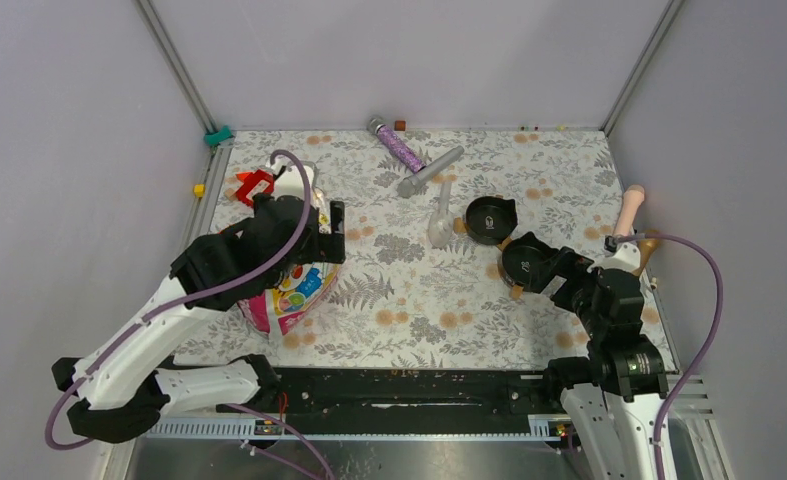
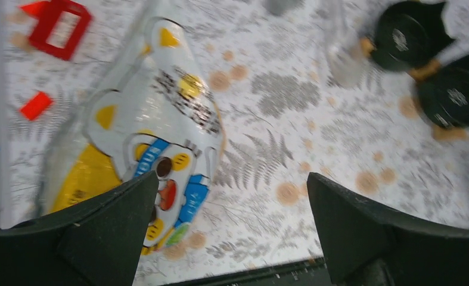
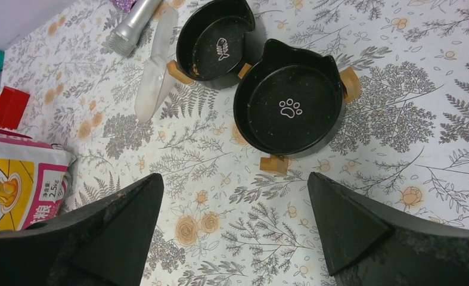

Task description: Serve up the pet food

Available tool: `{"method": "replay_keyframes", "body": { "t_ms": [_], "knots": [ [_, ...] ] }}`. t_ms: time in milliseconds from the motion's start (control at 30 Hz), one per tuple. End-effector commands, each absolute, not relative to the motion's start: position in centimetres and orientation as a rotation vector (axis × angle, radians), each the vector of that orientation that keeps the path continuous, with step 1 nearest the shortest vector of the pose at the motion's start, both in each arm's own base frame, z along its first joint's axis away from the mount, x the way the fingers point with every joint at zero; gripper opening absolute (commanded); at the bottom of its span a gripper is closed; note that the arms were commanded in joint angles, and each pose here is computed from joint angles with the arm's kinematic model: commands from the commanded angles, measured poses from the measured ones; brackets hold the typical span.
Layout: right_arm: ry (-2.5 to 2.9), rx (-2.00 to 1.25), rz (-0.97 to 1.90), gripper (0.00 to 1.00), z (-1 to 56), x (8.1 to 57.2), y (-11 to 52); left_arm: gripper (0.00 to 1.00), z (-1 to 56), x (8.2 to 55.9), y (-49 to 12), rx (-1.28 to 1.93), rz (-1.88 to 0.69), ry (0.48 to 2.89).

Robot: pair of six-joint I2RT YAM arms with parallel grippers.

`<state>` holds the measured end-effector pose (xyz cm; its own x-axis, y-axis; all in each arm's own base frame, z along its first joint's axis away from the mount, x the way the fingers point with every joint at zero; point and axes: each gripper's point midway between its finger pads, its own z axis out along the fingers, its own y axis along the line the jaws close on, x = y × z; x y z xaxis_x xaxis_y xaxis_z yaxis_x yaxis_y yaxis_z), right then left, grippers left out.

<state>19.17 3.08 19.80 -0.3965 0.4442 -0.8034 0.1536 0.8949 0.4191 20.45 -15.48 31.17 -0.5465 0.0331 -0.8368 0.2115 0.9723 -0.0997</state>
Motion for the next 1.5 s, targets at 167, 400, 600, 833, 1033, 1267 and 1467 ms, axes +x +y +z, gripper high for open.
{"method": "replay_keyframes", "body": {
  "t_ms": [167,400,600,833,1033,1267,1467],
  "knots": [
    [1.984,0.394,0.363,0.99,19.9,19.8,3.7,0.99,32.6,25.6,-7.4,-0.08,0.094,2.112],
    [1.999,0.393,0.358,0.99,19.5,19.9,3.7,0.98,31.7,26.7,-5.2,-0.074,0.153,2.145],
    [2.018,0.376,0.382,0.99,19.2,19.9,4.2,0.99,28.6,27.1,-5.6,-0.063,0.076,2.199],
    [2.023,0.377,0.375,0.99,19.1,19.9,4.1,0.99,24.5,27.5,-4.9,-0.13,0.068,2.298],
    [2.027,0.376,0.375,1.0,19.0,19.9,4.1,0.21,23.2,27.8,-5.6,-0.122,0.012,2.366],
    [2.024,0.374,0.383,1.0,19.2,19.9,4.3,0.0,22.6,26.5,-10.5,-0.131,-0.348,2.408],
    [2.026,0.372,0.395,1.0,19.2,19.7,4.4,0.0,26.2,25.7,-16.8,-0.208,-0.689,2.314]
  ]
}}
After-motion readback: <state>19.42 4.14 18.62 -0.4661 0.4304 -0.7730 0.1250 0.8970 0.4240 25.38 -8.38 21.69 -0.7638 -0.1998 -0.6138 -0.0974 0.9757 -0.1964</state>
